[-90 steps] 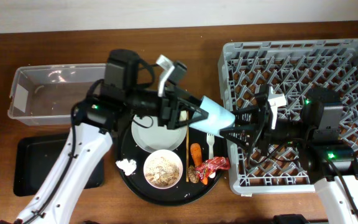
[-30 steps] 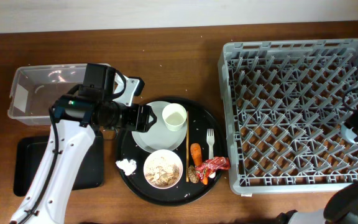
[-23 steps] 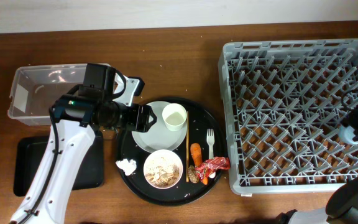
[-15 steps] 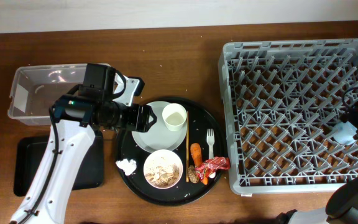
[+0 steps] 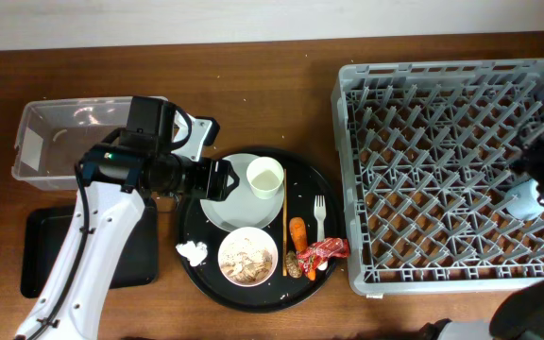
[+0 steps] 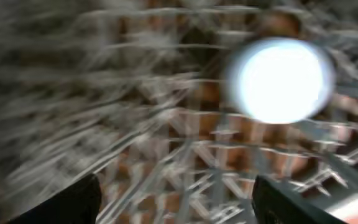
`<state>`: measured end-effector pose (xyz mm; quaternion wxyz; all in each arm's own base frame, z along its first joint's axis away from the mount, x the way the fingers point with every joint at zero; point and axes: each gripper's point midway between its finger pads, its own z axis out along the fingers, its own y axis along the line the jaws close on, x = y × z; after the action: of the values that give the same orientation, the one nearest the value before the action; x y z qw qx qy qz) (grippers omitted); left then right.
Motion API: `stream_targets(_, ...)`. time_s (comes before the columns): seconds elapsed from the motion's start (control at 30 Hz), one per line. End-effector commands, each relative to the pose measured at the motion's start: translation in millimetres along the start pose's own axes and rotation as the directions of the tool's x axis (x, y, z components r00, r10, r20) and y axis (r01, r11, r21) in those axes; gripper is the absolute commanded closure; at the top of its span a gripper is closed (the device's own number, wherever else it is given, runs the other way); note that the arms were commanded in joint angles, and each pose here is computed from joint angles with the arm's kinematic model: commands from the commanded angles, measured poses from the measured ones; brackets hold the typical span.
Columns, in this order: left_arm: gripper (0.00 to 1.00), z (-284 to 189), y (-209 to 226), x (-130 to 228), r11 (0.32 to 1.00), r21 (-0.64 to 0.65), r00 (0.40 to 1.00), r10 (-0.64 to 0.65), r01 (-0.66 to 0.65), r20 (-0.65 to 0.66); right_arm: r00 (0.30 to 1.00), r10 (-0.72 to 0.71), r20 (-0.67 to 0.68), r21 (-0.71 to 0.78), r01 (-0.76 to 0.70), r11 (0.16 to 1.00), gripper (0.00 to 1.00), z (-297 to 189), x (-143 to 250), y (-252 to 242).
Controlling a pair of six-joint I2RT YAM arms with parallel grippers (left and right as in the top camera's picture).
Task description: Sort waste into correct bins and load items into the dishwasher rack
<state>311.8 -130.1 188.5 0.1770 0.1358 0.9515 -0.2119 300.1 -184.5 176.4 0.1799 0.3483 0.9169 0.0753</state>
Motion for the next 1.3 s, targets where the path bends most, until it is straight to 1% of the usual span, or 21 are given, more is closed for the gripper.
stream_targets(0.0,0.14,0,2,-1,1.0,-0.008,1.0,0.014,-0.014,0.002,0.904,-0.39,0.174,-0.337,0.427,0.839,0.19,-60,20,107)
stream_targets(0.13,0.14,0,2,-1,1.0,-0.008,1.0,0.014,-0.014,0.001,0.72,-0.675,0.161,-0.419,0.669,0.614,0.16,-80,98,164)
stream_targets(0.27,0.14,0,2,-1,1.0,-0.008,1.0,0.014,-0.014,0.001,0.605,-0.786,0.127,-0.488,0.728,0.481,0.1,-84,145,189)
stream_targets(0.3,0.14,0,2,-1,1.0,-0.008,1.0,0.013,-0.013,0.001,0.548,-0.826,0.131,-0.498,0.757,0.423,0.11,-84,158,195)
stream_targets(0.33,0.14,0,2,-1,1.0,-0.008,1.0,0.013,-0.013,0.001,0.549,-0.828,0.112,-0.465,0.766,0.444,0.1,-80,158,197)
stream_targets(0.4,0.13,0,2,-1,1.0,-0.008,1.0,0.013,-0.013,0.001,0.681,-0.732,0.017,-0.244,0.713,0.658,0.1,-63,131,177)
stream_targets(0.43,0.14,0,2,-1,1.0,-0.008,1.0,0.013,-0.013,0.001,0.772,-0.636,-0.002,-0.056,0.635,0.771,0.09,-58,109,157)
stream_targets(0.47,0.14,0,2,-1,1.0,-0.008,1.0,0.013,-0.013,0.0,0.84,-0.543,0.012,0.109,0.539,0.836,0.08,-59,92,136)
stream_targets(0.53,0.14,0,2,0,1.0,-0.007,1.0,0.012,-0.012,-0.002,0.855,-0.518,0.016,0.147,0.51,0.847,0.05,-60,88,130)
stream_targets(0.57,0.14,0,2,0,1.0,-0.007,1.0,0.011,-0.011,-0.003,0.832,-0.555,0.004,0.076,0.553,0.83,0.03,-59,96,140)
stream_targets(0.6,0.14,0,2,1,1.0,-0.008,1.0,0.01,-0.01,-0.006,0.754,-0.657,-0.001,-0.09,0.654,0.751,0.02,-59,114,162)
stream_targets(0.63,0.14,0,2,1,1.0,-0.007,1.0,0.01,-0.01,-0.007,0.631,-0.774,0.046,-0.323,0.743,0.586,0.01,-68,143,191)
stream_targets(0.7,0.14,0,2,1,1.0,-0.007,1.0,0.01,-0.01,-0.007,0.498,-0.85,0.17,-0.564,0.757,0.331,0.01,-92,181,218)
stream_targets(0.73,0.13,0,2,2,1.0,-0.007,1.0,0.009,-0.009,-0.01,0.472,-0.859,0.2,-0.609,0.746,0.268,0.02,-99,190,221)
stream_targets(0.77,0.13,0,2,2,1.0,-0.007,1.0,0.007,-0.007,-0.013,0.475,-0.86,0.184,-0.602,0.747,0.283,0.02,-97,190,218)
stream_targets(0.83,0.14,0,2,4,1.0,-0.007,1.0,0.005,-0.005,-0.02,0.545,-0.836,0.07,-0.491,0.748,0.447,0.02,-81,174,201)
stream_targets(0.9,0.14,-1,2,5,1.0,-0.007,1.0,0.003,-0.003,-0.024,0.678,-0.732,-0.059,-0.24,0.703,0.67,0.01,-64,145,167)
stream_targets(0.93,0.13,0,1,6,1.0,-0.005,1.0,0.002,-0.002,-0.026,0.762,-0.64,-0.099,-0.044,0.64,0.768,0.01,-60,127,140)
stream_targets(1.0,0.14,1,-3,6,1.0,0.002,0.999,0.011,-0.011,-0.03,0.8,-0.589,-0.113,0.084,0.599,0.796,0.01,-61,117,121)
stream_targets(1.13,0.14,8,-21,3,0.998,0.021,0.998,0.061,-0.061,-0.025,0.797,-0.593,-0.117,0.042,0.6,0.799,0.02,-61,122,127)
stream_targets(1.27,0.14,24,-28,-14,0.992,-0.042,0.993,0.12,-0.119,0.021,0.797,-0.593,-0.116,0.042,0.6,0.799,0.02,-61,122,127)
